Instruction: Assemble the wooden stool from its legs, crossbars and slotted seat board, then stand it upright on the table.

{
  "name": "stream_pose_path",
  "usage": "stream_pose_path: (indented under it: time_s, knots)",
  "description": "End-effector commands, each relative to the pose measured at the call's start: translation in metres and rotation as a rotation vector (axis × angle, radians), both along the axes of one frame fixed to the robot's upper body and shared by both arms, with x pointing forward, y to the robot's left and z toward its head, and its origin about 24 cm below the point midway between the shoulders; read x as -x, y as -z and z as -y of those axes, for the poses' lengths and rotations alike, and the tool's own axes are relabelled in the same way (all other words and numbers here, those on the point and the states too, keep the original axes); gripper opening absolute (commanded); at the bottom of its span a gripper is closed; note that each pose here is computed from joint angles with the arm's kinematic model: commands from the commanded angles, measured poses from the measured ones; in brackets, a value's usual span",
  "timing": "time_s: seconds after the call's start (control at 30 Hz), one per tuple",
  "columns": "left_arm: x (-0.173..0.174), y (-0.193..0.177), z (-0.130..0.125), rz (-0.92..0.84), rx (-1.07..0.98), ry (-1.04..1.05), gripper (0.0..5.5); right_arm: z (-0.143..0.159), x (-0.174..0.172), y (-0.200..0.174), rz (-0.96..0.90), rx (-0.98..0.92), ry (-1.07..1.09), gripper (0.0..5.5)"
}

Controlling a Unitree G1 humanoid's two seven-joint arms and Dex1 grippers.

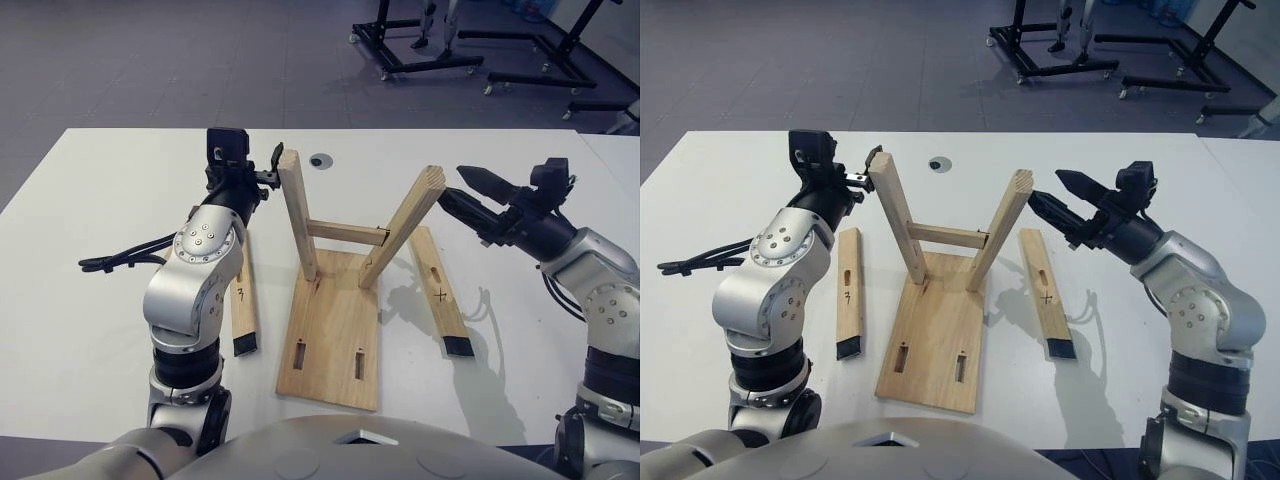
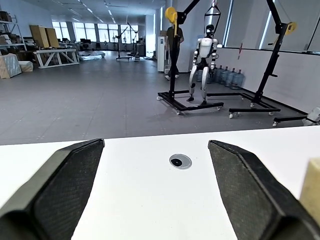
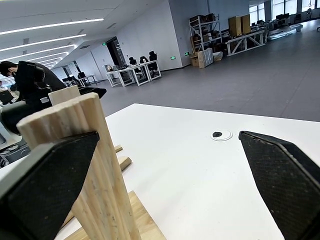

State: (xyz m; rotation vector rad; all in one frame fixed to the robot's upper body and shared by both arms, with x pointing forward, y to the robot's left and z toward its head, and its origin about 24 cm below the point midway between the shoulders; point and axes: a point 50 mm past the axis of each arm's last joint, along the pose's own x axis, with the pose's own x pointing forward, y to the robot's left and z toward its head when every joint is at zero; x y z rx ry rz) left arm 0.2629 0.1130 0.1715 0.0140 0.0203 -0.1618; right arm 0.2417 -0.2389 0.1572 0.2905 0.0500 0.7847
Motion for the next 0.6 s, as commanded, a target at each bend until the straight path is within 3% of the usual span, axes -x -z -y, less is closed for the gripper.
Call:
stream_pose_path:
  time_s: [0.03,0.27,0.6]
  knots:
    - [0.0,-0.005,0.005,0.012,-0.055,-0.01,3.82,-0.011,0.0,-0.005,0.0,0.007,-0.067,5.17]
    - [-0.001,-0.007,0.012,0.019,-0.078,0.011,3.82,-0.001,0.001,-0.004,-0.009,0.019,-0.039,5.17]
    - [-0.001,-0.007,0.029,0.032,-0.119,0.187,3.82,-0.021,0.0,-0.005,0.013,0.043,-0.112,5.17]
